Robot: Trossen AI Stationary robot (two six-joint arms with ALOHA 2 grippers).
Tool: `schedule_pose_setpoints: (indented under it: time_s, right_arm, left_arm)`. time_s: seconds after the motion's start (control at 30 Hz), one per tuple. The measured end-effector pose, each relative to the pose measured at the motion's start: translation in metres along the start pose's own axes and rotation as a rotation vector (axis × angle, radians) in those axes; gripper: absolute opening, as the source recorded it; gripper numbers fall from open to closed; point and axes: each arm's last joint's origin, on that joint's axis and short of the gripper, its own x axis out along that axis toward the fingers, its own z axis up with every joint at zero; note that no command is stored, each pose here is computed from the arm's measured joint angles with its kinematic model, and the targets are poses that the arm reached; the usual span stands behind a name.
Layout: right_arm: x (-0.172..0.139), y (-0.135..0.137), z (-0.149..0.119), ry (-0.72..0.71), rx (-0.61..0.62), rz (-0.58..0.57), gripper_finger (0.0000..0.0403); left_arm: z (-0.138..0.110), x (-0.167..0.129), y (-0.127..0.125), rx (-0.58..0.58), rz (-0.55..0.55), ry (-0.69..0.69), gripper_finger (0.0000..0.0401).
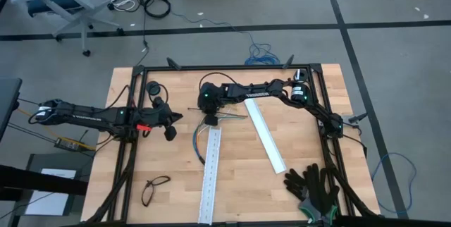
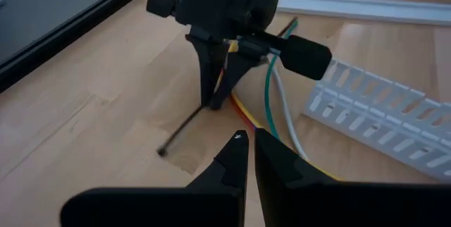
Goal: Ziptie cables
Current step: Wrap the black zip tie around the object
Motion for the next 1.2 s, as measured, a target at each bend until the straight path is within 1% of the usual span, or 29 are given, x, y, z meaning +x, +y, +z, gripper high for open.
schedule_pose_setpoints:
  time_s: [0.07, 0.3, 0.4, 0.53, 0.63, 0.77, 0.83, 0.93, 1.0, 1.1, 1.2]
  right_arm:
    - [0.000, 0.000, 0.000, -0.005, -0.012, -0.013, 0.0009]
    - [-0.006, 0.001, 0.007, -0.042, 0.012, -0.036, 0.0002]
    - [-0.019, 0.000, 0.012, -0.044, 0.025, -0.045, 0.0001]
    - [-0.044, 0.000, 0.021, -0.035, 0.026, -0.082, 0.0001]
    - [-0.058, 0.002, 0.018, 0.000, 0.035, -0.079, 0.0001]
    - [-0.084, 0.013, 0.007, 0.012, 0.046, -0.069, 0.0001]
    - [-0.099, 0.021, -0.004, 0.011, 0.057, -0.062, 0.0001]
    - [-0.123, 0.038, -0.024, -0.037, 0.080, -0.052, 0.0001]
    - [-0.140, 0.050, -0.037, -0.105, 0.098, -0.041, 0.0001]
    - [-0.163, 0.069, -0.058, -0.258, 0.132, -0.014, 0.0000]
    - [-0.178, 0.085, -0.080, -0.437, 0.165, 0.029, 0.0000]
  left_arm:
    - [0.000, 0.000, 0.000, -0.001, -0.001, -0.001, 0.0000]
    - [0.003, 0.000, -0.001, -0.017, -0.009, -0.027, 0.0000]
    - [0.005, 0.000, -0.001, -0.025, -0.015, -0.044, 0.0000]
    - [0.005, 0.000, -0.002, -0.029, -0.018, -0.052, 0.0000]
    - [0.005, 0.000, -0.002, -0.029, -0.018, -0.052, 0.0000]
    - [0.000, 0.003, -0.002, -0.035, -0.021, -0.061, 0.0000]
    - [-0.004, 0.005, -0.001, -0.046, -0.024, -0.070, 0.0000]
    - [-0.011, 0.009, -0.001, -0.063, -0.037, -0.108, 0.0000]
    - [-0.015, 0.012, -0.001, -0.084, -0.052, -0.156, 0.0000]
    - [-0.019, 0.014, 0.000, -0.110, -0.079, -0.243, 0.0000]
    - [-0.023, 0.015, 0.001, -0.086, -0.091, -0.307, 0.0000]
